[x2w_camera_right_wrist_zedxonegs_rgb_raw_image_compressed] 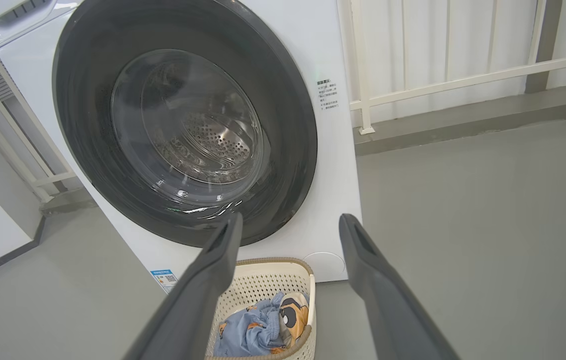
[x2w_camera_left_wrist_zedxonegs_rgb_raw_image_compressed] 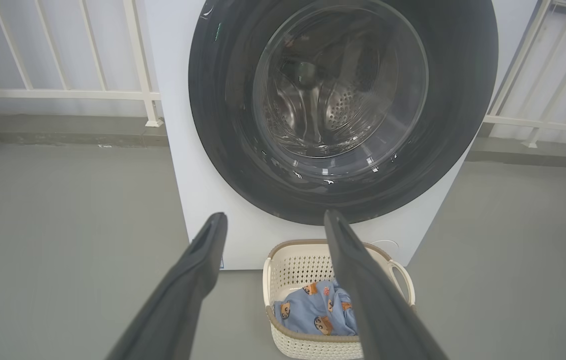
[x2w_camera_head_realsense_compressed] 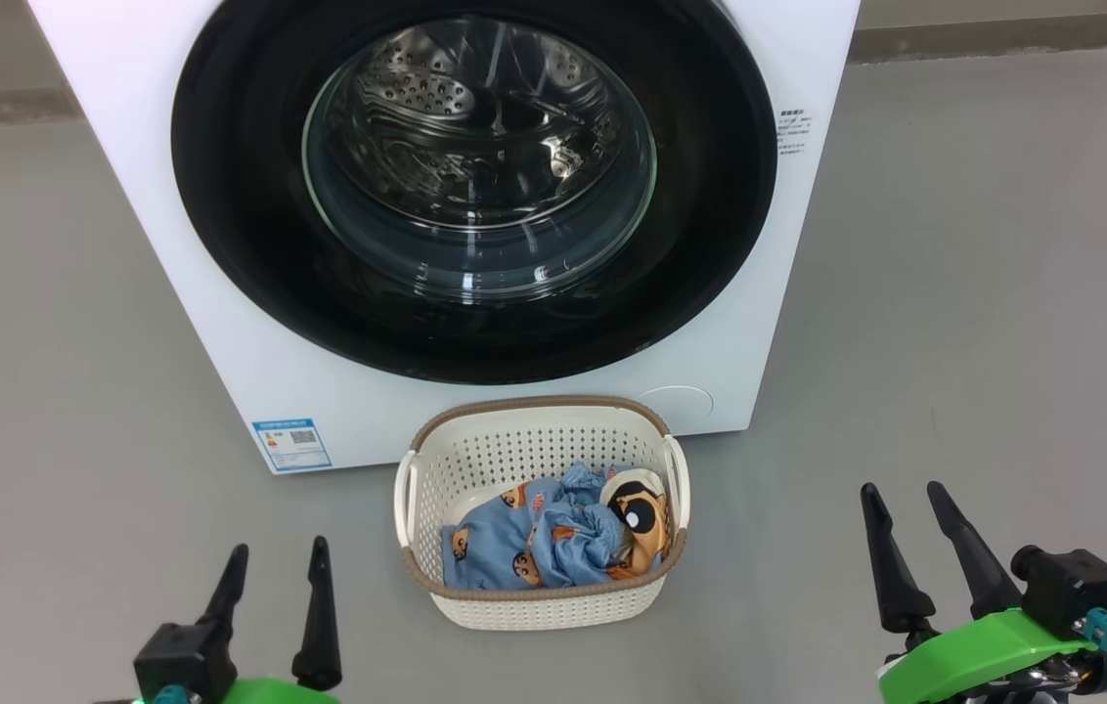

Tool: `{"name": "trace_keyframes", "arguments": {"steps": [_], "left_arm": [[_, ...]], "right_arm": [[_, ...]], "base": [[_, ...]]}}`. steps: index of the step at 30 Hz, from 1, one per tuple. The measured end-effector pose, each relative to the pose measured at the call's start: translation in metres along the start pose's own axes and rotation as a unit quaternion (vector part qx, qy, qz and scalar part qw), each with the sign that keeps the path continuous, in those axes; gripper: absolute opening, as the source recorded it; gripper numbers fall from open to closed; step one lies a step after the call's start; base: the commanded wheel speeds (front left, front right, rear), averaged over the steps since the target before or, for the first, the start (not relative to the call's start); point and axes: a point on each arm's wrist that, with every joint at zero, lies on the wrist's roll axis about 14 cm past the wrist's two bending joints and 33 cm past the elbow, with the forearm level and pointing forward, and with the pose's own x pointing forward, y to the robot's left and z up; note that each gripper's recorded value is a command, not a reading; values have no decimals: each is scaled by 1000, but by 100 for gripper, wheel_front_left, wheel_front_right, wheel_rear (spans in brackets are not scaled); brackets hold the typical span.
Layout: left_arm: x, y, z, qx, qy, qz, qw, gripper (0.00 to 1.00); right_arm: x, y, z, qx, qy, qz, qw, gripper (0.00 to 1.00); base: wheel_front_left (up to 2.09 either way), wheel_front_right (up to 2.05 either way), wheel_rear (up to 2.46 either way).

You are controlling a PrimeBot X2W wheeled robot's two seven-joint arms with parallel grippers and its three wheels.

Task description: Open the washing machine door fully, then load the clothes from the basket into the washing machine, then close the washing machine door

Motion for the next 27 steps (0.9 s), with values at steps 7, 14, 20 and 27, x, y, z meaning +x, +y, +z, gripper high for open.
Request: {"name": "trace_keyframes", "arguments": {"steps": [7, 14, 20, 27], "left_arm": [[-1, -5, -3, 10, -3, -18, 1000, 100], [-2, -7, -3, 22, -12, -25, 999, 100], [-3, -10, -3, 56, -19, -39, 997, 100], [-4, -6, -7, 52, -17, -35, 998, 100]], "right_arm": [[-1, 0, -4, -35, 2, 5, 999, 100], [-2, 0, -11, -74, 13, 9, 997, 100], [3, 3, -3, -105, -2, 19, 994, 100], [5, 4, 0, -120, -9, 23, 992, 100]], "base": [[0, 0, 0], [0, 0, 0], [0, 0, 0], [0, 0, 0]]}}
